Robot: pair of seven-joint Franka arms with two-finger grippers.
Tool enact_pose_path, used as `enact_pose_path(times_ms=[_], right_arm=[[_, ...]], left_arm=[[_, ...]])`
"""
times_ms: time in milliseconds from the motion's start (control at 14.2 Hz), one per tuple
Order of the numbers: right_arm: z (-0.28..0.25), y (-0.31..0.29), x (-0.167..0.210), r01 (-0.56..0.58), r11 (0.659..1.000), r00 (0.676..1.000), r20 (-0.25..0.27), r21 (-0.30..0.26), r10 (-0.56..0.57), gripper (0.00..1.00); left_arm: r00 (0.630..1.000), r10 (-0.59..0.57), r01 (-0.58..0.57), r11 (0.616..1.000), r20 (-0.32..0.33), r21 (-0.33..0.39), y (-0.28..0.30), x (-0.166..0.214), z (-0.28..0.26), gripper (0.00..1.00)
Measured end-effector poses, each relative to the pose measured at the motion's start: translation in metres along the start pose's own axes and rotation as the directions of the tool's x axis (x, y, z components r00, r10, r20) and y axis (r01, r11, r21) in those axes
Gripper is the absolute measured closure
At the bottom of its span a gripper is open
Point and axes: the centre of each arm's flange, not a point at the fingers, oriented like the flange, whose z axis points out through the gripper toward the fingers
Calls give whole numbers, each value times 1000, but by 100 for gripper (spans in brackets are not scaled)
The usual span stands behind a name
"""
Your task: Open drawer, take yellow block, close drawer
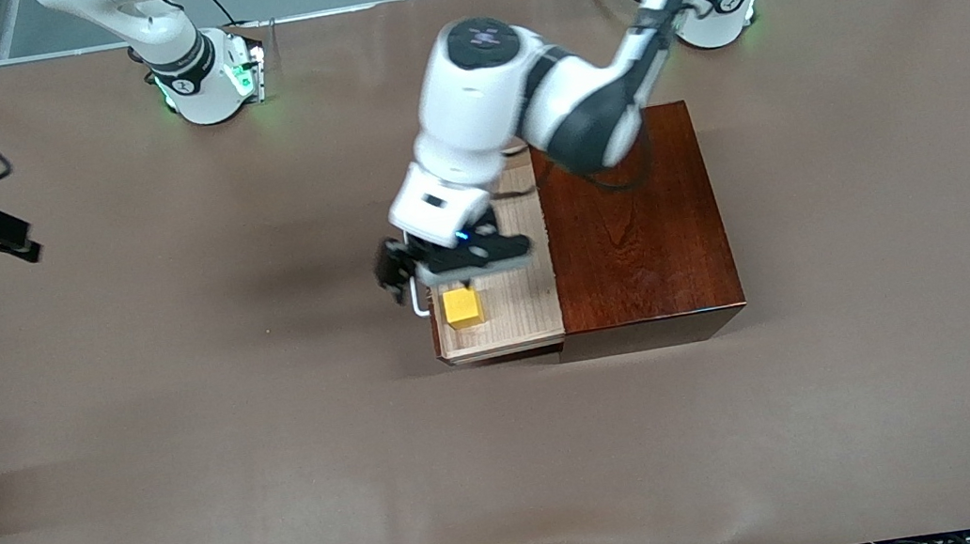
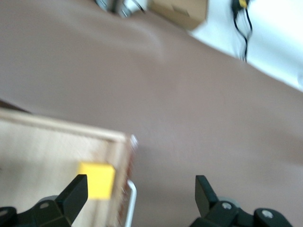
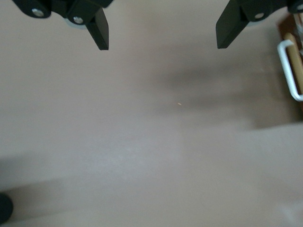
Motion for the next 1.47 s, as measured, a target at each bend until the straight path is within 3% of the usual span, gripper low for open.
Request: enact_pose_path(times_ms=[140, 281, 562, 702, 913, 1053, 1194, 1334, 1475], right_arm=[[12, -57, -8, -145, 989, 989, -1, 1, 145, 0], [24, -99, -19, -283, 959, 959, 11, -7, 283, 0], [52, -171, -38, -516, 856, 856, 21, -13, 516, 0], [71, -210, -46, -659, 752, 752, 25, 5, 658, 0], [101, -265, -56, -829, 559, 560, 33, 19, 828, 0], [120, -303, -62, -896, 443, 443, 41, 18, 895, 0], [143, -338, -65, -934, 356, 357, 65, 34, 932, 0], [168, -366, -69, -954, 296, 300, 102, 52, 948, 0], [196, -388, -71, -962, 261, 269, 129, 75, 954, 0]], left_arm=[[998, -47, 48, 999, -35, 24, -36, 58, -7, 0], [995, -72, 76, 996, -71, 44, -76, 113, -13, 0], [992, -26, 40, 993, -125, 115, -182, 218, -27, 0], [991, -7, 27, 989, -137, 148, -230, 254, -34, 0], [992, 38, -12, 979, -124, 203, -291, 288, -40, 0], [993, 88, -66, 965, -79, 253, -340, 309, -50, 0], [986, 161, -163, 941, 32, 298, -370, 314, -66, 0], [965, 208, -250, 916, 159, 314, -367, 300, -88, 0], [945, 196, -272, 915, 262, 298, -352, 279, -121, 0]])
